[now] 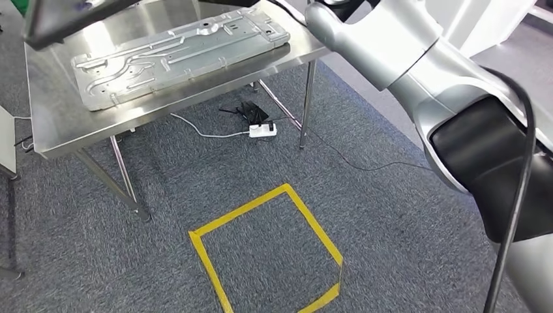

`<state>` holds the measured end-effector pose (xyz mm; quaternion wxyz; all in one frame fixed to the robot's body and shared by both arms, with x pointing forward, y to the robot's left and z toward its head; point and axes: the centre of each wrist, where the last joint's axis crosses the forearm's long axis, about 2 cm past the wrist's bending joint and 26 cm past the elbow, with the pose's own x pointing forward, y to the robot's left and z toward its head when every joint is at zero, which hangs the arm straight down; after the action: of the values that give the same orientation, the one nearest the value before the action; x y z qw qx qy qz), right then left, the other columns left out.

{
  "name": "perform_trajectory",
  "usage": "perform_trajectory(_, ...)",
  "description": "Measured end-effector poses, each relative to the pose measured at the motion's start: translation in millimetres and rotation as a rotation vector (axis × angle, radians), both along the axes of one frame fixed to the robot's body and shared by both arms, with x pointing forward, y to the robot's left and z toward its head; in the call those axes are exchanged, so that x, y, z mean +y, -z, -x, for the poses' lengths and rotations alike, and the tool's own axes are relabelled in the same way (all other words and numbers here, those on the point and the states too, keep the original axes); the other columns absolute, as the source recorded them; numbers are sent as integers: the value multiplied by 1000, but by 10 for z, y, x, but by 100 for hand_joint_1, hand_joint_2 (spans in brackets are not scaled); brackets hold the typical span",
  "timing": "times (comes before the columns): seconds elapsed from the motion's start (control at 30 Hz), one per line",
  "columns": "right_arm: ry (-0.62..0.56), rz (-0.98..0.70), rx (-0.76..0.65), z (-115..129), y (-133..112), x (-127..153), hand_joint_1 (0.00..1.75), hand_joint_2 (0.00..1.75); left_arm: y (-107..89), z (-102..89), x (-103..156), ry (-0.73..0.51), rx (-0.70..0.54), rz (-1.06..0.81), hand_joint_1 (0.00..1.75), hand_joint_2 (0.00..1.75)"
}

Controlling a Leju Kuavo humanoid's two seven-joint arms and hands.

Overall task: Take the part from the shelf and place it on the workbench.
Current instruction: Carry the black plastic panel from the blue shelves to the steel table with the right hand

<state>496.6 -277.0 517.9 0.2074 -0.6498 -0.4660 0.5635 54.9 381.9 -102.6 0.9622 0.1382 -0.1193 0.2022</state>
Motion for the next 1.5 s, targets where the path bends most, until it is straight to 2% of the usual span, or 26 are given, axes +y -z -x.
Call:
perform_trajectory(0.37, 27, 5, 23, -12, 89, -127, 175, 175, -2, -15, 0, 3, 1, 2, 0, 175)
perform_trajectory(1.17, 19, 15, 28, -21, 191, -108, 175, 175, -22, -28, 100, 3, 3, -15, 0, 175)
perform_trajectory(1.5, -4, 10, 22, -41, 371, -23, 175, 175, -27, -40, 122, 4, 1, -3, 0, 175)
